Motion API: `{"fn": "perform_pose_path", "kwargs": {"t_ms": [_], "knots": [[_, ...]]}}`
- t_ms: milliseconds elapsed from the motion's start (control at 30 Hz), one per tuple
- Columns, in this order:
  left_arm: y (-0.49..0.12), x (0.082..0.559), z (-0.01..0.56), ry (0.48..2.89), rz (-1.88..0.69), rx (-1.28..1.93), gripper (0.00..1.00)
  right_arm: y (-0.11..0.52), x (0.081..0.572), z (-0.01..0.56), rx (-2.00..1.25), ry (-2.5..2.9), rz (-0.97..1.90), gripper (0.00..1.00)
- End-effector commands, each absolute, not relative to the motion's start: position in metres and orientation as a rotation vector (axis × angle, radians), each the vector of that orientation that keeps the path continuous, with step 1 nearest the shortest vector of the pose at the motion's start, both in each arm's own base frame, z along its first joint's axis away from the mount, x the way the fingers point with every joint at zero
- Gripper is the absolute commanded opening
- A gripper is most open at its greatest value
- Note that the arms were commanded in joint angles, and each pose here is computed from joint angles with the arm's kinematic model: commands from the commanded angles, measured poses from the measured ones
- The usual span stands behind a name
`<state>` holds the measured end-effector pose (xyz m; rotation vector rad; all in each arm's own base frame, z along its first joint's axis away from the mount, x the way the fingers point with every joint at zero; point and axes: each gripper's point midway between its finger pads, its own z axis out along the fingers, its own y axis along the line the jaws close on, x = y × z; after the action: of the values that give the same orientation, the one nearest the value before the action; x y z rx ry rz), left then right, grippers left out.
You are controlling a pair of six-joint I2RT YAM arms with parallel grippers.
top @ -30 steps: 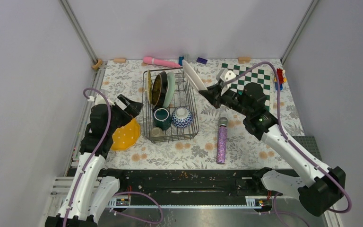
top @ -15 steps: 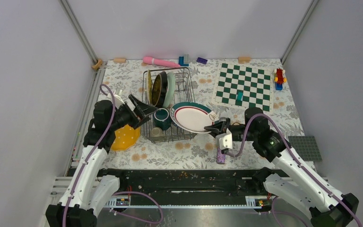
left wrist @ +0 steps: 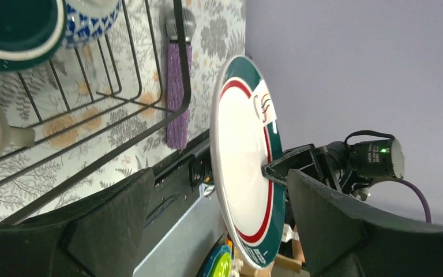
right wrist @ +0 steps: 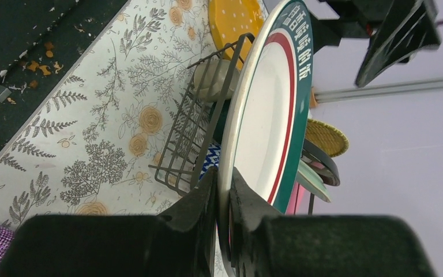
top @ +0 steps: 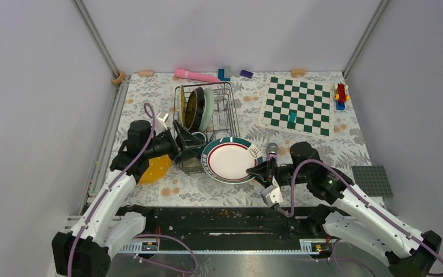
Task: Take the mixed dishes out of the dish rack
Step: Pick up the plate from the dish rack.
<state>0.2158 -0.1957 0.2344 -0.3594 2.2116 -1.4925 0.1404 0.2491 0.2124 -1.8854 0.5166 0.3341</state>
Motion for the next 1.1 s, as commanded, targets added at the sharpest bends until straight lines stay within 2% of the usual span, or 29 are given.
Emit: {"fn": "perform_pose_path", "kwargs": {"t_ms": [0, 333, 433, 500, 533, 567, 700, 733, 800, 833, 1067], "knots": [[-0.213, 0.207, 0.234, 2.271, -1.534, -0.266, 0.84, 0.257, 0.141, 0.240, -1.847, 0.337, 0.201, 0.00], [-0.236, 0.190, 0.211, 2.406, -1.532, -0.207, 0.55, 0.259, 0.134, 0.230, -1.899, 0.286, 0.177, 0.00], [-0.240, 0.187, 0.209, 2.428, -1.541, -0.188, 0.35, 0.259, 0.134, 0.229, -1.905, 0.286, 0.170, 0.00], [-0.243, 0.185, 0.209, 2.435, -1.545, -0.176, 0.14, 0.258, 0.134, 0.228, -1.910, 0.289, 0.165, 0.03], [-0.243, 0.185, 0.209, 2.432, -1.544, -0.168, 0.03, 0.258, 0.134, 0.228, -1.910, 0.291, 0.160, 0.07], [-0.243, 0.185, 0.210, 2.430, -1.544, -0.160, 0.00, 0.257, 0.134, 0.228, -1.912, 0.295, 0.162, 0.13], [-0.244, 0.188, 0.216, 2.390, -1.535, -0.125, 0.00, 0.254, 0.129, 0.227, -1.920, 0.299, 0.179, 0.43], [-0.244, 0.189, 0.220, 2.370, -1.544, -0.117, 0.00, 0.254, 0.128, 0.227, -1.920, 0.298, 0.184, 0.58], [-0.246, 0.190, 0.228, 2.315, -1.570, -0.094, 0.00, 0.252, 0.126, 0.226, -1.926, 0.298, 0.188, 0.97], [-0.246, 0.191, 0.232, 2.290, -1.575, -0.083, 0.00, 0.250, 0.125, 0.227, -1.927, 0.299, 0.189, 0.99], [-0.241, 0.206, 0.253, 2.107, -1.518, -0.048, 0.00, 0.240, 0.115, 0.231, -1.942, 0.331, 0.221, 1.00]]}}
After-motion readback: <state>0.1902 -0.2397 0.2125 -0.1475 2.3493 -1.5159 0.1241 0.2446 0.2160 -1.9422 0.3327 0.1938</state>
